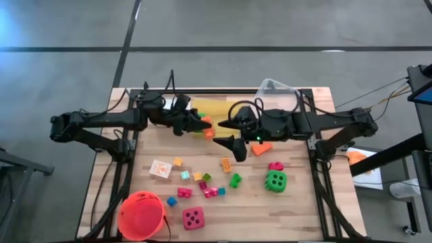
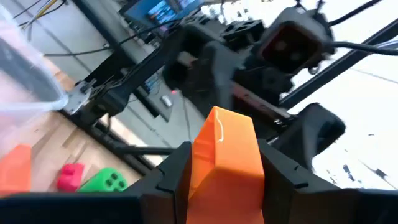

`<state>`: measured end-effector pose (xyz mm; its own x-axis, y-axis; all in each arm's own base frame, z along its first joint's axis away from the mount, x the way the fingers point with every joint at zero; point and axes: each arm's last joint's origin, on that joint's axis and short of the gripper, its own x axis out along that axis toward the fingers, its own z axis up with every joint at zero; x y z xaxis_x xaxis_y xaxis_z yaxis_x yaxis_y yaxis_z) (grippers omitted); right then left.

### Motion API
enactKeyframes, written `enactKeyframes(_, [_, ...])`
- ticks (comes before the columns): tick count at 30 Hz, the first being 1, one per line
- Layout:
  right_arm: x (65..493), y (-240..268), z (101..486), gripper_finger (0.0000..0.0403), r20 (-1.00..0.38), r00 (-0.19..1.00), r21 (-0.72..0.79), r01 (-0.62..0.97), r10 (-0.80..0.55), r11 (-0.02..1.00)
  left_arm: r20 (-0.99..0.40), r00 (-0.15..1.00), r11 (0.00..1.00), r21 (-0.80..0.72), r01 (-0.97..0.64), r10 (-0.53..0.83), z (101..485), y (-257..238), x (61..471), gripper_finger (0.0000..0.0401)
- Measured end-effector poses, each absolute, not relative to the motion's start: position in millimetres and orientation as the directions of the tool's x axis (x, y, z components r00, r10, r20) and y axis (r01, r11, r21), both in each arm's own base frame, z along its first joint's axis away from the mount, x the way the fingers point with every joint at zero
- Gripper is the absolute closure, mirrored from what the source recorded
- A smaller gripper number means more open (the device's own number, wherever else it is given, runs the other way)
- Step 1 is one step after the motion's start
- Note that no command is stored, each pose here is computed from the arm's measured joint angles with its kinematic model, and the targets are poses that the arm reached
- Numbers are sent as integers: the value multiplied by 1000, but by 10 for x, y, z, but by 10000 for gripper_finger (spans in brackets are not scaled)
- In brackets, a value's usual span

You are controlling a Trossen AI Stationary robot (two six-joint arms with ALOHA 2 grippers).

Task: Pick & Place Toys
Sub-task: Put the left orange game piece into the transparent bin

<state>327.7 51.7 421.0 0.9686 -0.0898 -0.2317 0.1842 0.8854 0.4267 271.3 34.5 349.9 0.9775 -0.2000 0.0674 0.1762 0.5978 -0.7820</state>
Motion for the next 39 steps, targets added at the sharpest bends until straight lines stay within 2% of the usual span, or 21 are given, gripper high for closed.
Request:
enactKeyframes(6, [3300, 394, 4218, 71, -226, 972, 446, 165, -68, 880, 130, 973, 594, -773, 220, -191, 3563, 347, 2707, 275])
enactKeyframes(16, [3332, 200, 4257, 71, -188, 982, 499, 99, -4, 861, 147, 978, 595, -777, 207, -149, 3578, 359, 2706, 275])
enactKeyframes(25, [3338, 121, 4266, 71, -178, 984, 509, 93, -1, 856, 210, 968, 603, -757, 252, -140, 3640, 359, 2695, 275])
enactKeyframes(39, [3547, 145, 4185, 71, -174, 984, 518, 50, 48, 854, 209, 969, 589, -771, 244, -129, 3600, 363, 2756, 275])
